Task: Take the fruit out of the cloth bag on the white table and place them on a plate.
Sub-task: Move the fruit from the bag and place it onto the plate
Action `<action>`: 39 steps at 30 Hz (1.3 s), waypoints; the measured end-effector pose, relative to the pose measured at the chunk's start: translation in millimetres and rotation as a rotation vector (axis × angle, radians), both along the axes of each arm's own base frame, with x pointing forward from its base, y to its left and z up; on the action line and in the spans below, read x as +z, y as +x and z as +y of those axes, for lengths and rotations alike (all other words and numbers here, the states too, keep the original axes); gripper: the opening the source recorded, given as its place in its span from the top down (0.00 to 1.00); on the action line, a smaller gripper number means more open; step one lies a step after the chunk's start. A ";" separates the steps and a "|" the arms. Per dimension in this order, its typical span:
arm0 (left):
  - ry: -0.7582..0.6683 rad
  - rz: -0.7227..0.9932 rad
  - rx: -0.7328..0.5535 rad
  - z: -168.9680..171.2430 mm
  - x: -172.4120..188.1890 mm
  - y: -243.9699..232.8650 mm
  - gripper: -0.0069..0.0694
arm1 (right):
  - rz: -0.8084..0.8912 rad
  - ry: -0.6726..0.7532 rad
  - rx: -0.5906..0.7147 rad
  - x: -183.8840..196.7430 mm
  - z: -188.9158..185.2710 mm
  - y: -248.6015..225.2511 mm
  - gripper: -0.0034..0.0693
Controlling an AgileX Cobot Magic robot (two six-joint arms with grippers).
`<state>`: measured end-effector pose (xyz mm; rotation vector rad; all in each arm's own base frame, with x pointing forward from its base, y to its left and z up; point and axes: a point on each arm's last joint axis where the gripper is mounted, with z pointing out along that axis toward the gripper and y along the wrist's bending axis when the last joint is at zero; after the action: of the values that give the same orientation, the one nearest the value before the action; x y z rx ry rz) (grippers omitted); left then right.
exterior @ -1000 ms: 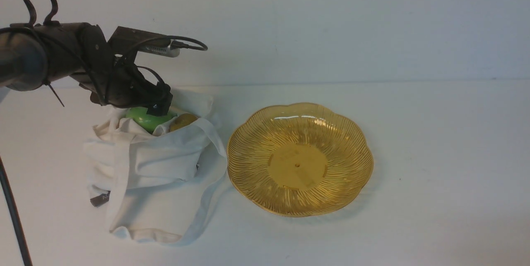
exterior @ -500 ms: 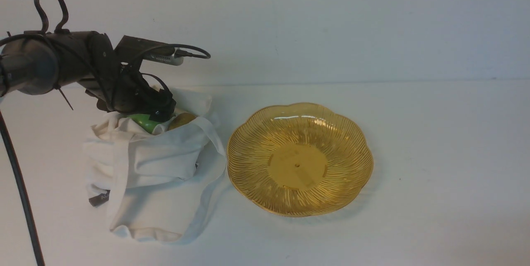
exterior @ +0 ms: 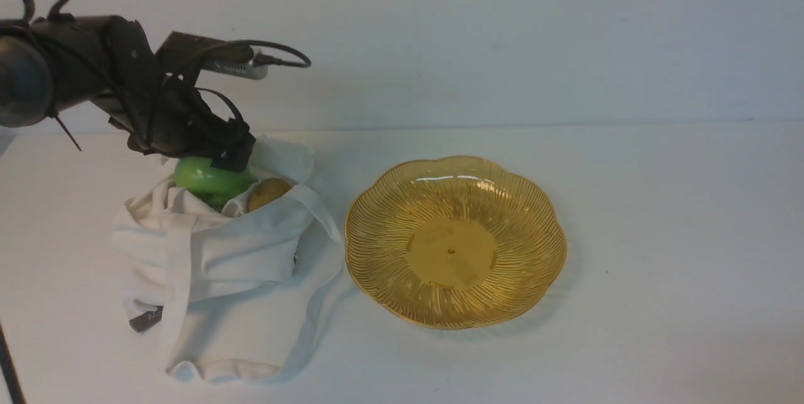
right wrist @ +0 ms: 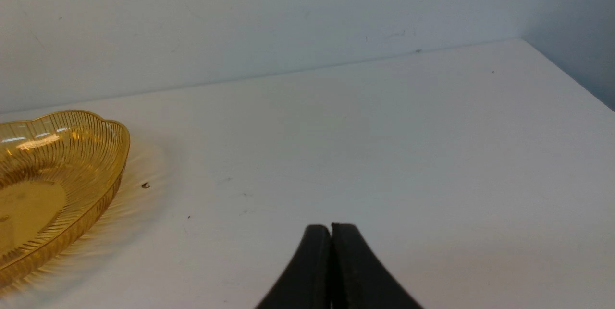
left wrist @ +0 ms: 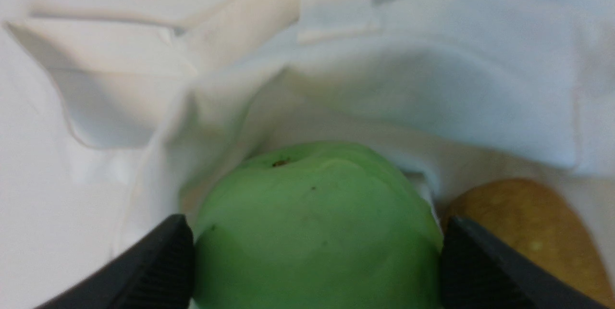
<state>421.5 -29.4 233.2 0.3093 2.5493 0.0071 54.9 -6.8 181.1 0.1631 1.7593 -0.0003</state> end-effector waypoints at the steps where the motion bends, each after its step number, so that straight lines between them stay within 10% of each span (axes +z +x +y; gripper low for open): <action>1: -0.003 -0.041 0.000 0.4 18.9 -5.8 0.12 | 0.000 0.000 0.000 0.0 0.0 0.0 0.97; 16: -0.259 -0.122 -0.146 -64.6 96.2 -55.8 0.12 | 0.000 0.000 0.000 0.0 0.0 0.0 0.97; 26: -0.199 0.025 -0.523 -170.6 36.4 -68.9 0.12 | 0.000 0.000 0.000 0.0 0.0 0.0 0.97; 39: -0.160 0.146 -0.530 -191.6 -34.5 -53.9 0.05 | 0.000 0.000 0.000 0.0 0.0 0.0 0.97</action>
<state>367.6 -221.0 198.8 0.9372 2.5094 -0.4305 54.9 -6.8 181.1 0.1631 1.7593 -0.0003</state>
